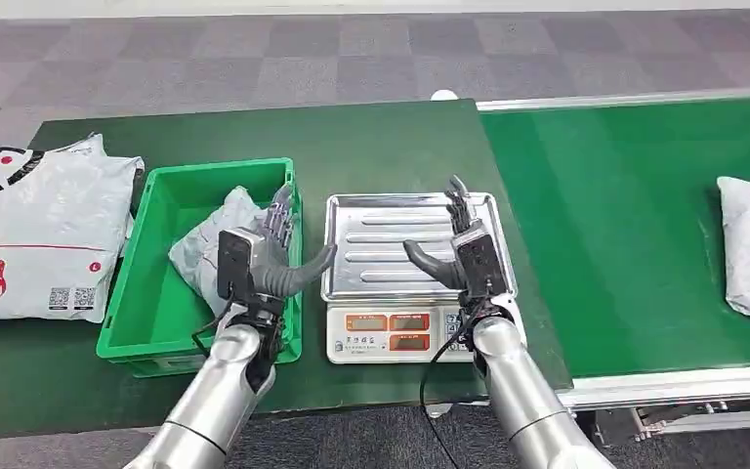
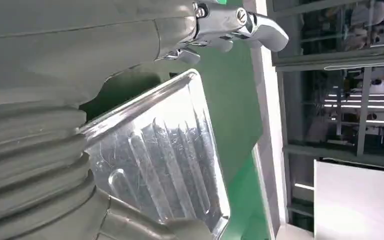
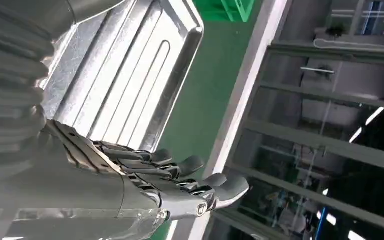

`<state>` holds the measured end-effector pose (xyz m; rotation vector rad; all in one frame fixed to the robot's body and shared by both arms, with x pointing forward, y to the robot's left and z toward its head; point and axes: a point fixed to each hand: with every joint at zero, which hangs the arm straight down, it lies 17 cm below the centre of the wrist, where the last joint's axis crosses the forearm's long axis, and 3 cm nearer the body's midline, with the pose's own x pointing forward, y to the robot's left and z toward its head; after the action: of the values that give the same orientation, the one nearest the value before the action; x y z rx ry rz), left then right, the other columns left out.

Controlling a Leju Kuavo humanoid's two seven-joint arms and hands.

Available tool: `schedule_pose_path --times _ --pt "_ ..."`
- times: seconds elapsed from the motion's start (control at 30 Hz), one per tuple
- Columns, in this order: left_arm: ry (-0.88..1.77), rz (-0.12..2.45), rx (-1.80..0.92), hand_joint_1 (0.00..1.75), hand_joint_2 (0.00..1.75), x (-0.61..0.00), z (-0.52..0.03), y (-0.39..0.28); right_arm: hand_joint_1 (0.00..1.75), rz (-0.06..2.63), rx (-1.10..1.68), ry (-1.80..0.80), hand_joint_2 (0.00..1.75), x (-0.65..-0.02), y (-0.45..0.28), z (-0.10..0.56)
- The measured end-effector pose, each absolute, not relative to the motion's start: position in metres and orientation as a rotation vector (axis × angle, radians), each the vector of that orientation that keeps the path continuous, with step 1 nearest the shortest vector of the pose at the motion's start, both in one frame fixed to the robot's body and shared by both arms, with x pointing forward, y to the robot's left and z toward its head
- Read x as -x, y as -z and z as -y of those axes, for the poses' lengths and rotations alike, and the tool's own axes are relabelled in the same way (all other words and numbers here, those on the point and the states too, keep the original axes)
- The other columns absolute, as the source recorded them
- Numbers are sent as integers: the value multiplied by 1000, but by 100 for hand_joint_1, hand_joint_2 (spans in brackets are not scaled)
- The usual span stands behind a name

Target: Moved the parcel from conveyor to table for the left to box.

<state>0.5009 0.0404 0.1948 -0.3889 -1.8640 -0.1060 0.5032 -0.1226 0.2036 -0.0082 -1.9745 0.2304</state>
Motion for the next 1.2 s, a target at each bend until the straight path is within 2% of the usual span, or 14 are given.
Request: schedule_pose_path --times 0.7,1.2 --pt "156 1869 407 0 175 -502 -27 -204 0 1942 25 -221 175 -499 -190 126" --pt "179 1849 421 0 175 -498 -21 -197 0 1940 149 -202 175 -500 -185 160"
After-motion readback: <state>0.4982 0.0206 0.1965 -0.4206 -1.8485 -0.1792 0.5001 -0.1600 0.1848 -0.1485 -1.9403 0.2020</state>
